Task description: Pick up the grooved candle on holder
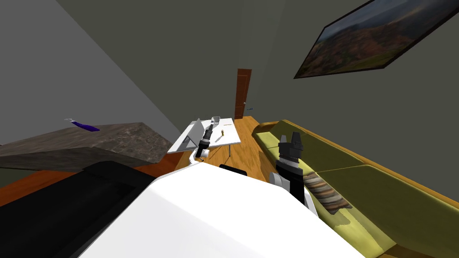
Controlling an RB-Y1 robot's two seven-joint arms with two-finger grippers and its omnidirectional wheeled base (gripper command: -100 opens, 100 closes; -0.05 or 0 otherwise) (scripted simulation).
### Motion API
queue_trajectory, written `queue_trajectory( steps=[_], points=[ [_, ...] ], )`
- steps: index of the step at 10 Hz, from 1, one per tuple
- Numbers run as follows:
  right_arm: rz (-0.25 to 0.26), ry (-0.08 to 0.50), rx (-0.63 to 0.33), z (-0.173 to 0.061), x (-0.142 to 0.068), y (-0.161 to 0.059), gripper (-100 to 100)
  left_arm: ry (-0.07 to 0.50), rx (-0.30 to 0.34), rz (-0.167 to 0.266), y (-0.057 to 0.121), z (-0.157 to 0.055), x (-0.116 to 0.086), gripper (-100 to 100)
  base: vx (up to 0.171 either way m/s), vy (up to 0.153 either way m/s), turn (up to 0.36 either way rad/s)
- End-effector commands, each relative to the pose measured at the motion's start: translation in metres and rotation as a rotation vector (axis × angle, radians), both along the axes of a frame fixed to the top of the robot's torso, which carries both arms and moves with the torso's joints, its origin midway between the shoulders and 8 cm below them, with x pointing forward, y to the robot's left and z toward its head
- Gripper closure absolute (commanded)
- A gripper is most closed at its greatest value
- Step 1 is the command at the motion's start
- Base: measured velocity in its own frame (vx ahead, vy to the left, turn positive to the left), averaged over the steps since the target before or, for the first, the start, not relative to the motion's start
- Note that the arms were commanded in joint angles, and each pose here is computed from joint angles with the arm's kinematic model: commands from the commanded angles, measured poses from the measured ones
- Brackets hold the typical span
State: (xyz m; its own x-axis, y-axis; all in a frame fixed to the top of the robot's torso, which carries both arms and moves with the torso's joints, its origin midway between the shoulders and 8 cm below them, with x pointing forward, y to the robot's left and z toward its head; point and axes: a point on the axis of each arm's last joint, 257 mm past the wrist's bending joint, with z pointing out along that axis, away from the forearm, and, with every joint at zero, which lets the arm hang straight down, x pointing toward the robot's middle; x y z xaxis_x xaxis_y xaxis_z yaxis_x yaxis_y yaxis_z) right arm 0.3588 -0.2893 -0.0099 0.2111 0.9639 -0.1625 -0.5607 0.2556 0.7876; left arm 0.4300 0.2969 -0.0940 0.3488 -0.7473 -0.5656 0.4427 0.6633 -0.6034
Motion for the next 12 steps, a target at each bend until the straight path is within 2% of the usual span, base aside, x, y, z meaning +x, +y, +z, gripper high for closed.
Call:
queue_trajectory(
  steps=[1, 2, 3, 6, 7, 8, 9, 10, 11, 12],
  points=[
    [0.0, 0.0, 0.0, 0.0, 0.0, 0.0, 0, 0.019, 0.034, 0.021, 0.005, -0.012, 0.006, -100, -0.012, -0.018, -0.057],
    [0.0, 0.0, 0.0, 0.0, 0.0, 0.0, 0, 0.038, 0.032, 0.024, 0.006, -0.021, 0.007, -100, -0.012, -0.016, -0.036],
    [0.0, 0.0, 0.0, 0.0, 0.0, 0.0, 0, 0.035, 0.063, 0.038, 0.008, -0.022, 0.012, -100, -0.016, -0.019, -0.063],
    [0.0, 0.0, 0.0, 0.0, 0.0, 0.0, 0, 0.089, 0.087, 0.06, 0.016, -0.05, 0.021, -100, -0.008, -0.014, -0.045],
    [0.0, 0.0, 0.0, 0.0, 0.0, 0.0, 0, 0.079, 0.117, 0.072, 0.017, -0.048, 0.026, -100, -0.005, -0.01, -0.06],
    [0.0, 0.0, 0.0, 0.0, 0.0, 0.0, 0, 0.108, 0.114, 0.076, 0.02, -0.062, 0.027, -100, -0.003, -0.006, -0.039],
    [0.0, 0.0, 0.0, 0.0, 0.0, 0.0, 0, 0.106, 0.142, 0.087, 0.022, -0.064, 0.032, -100, -0.001, -0.007, -0.066],
    [0.0, 0.0, 0.0, 0.0, 0.0, 0.0, 0, 0.138, 0.139, 0.092, 0.025, -0.078, 0.033, -100, 0.001, -0.005, -0.032],
    [0.0, 0.0, 0.0, 0.0, 0.0, 0.0, 0, 0.139, 0.165, 0.103, 0.026, -0.081, 0.038, -100, 0.004, -0.007, -0.063],
    [0.0, 0.0, 0.0, 0.0, 0.0, 0.0, 0, 0.166, 0.163, 0.106, 0.029, -0.094, 0.038, -100, 0.004, -0.005, -0.03]
  ],
)
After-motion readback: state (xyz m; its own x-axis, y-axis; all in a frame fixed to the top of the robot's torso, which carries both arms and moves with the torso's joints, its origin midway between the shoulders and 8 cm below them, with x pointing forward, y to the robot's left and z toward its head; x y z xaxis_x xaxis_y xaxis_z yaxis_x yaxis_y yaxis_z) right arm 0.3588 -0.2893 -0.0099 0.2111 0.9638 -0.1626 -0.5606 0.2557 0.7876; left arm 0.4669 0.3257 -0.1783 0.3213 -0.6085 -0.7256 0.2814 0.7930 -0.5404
